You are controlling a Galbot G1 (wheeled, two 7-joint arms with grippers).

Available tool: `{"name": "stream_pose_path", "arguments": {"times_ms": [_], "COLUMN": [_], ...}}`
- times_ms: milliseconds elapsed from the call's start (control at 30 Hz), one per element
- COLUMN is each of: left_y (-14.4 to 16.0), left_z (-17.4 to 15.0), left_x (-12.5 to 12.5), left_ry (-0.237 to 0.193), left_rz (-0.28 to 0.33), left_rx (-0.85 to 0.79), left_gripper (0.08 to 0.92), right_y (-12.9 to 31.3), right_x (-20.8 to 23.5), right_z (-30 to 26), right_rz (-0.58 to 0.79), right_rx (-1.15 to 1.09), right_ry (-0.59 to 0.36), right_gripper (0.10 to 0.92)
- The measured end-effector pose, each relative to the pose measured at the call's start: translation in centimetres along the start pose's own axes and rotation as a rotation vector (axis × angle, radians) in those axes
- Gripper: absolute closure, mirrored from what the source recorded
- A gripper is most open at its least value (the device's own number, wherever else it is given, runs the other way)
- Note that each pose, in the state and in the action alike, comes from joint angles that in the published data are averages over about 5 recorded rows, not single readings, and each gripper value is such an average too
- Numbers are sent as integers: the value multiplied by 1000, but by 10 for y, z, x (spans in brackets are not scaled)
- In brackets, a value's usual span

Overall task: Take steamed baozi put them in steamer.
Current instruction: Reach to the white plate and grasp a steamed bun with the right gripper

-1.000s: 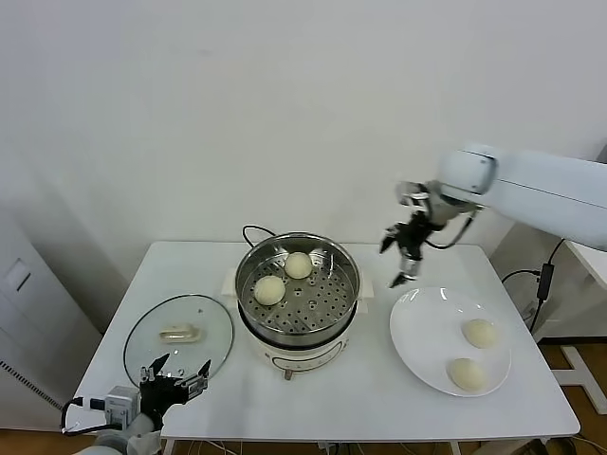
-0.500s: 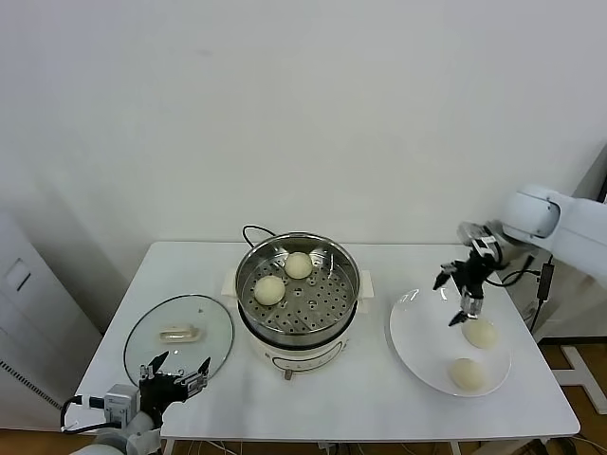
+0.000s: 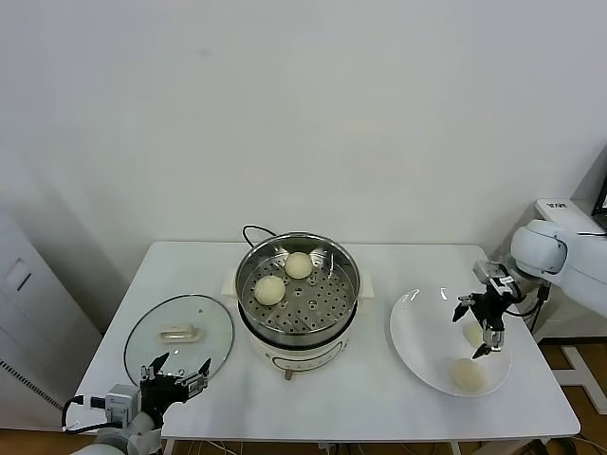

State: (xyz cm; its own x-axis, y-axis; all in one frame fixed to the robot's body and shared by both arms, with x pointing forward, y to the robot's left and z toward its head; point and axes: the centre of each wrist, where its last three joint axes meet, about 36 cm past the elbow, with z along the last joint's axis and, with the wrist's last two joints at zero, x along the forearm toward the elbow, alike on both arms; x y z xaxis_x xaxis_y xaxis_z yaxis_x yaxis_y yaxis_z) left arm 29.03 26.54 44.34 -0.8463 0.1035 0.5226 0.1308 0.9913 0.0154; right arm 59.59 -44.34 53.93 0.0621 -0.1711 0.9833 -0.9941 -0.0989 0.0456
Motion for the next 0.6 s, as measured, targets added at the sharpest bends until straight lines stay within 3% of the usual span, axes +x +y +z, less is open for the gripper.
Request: {"name": "stream_pose_path", "arguments": {"times_ms": [600], "left_y": [-3], "left_z": [-1], "left_x": [0], "left_ry": [-1], "left_rz": [8], "left_rx": [-4], "left_gripper": [177], "right_y": [13], "right_x": [-56], "right_z": [12], "right_rz": [-39], "right_rx": [23], "right_ry": [38], "right_gripper": [200]}}
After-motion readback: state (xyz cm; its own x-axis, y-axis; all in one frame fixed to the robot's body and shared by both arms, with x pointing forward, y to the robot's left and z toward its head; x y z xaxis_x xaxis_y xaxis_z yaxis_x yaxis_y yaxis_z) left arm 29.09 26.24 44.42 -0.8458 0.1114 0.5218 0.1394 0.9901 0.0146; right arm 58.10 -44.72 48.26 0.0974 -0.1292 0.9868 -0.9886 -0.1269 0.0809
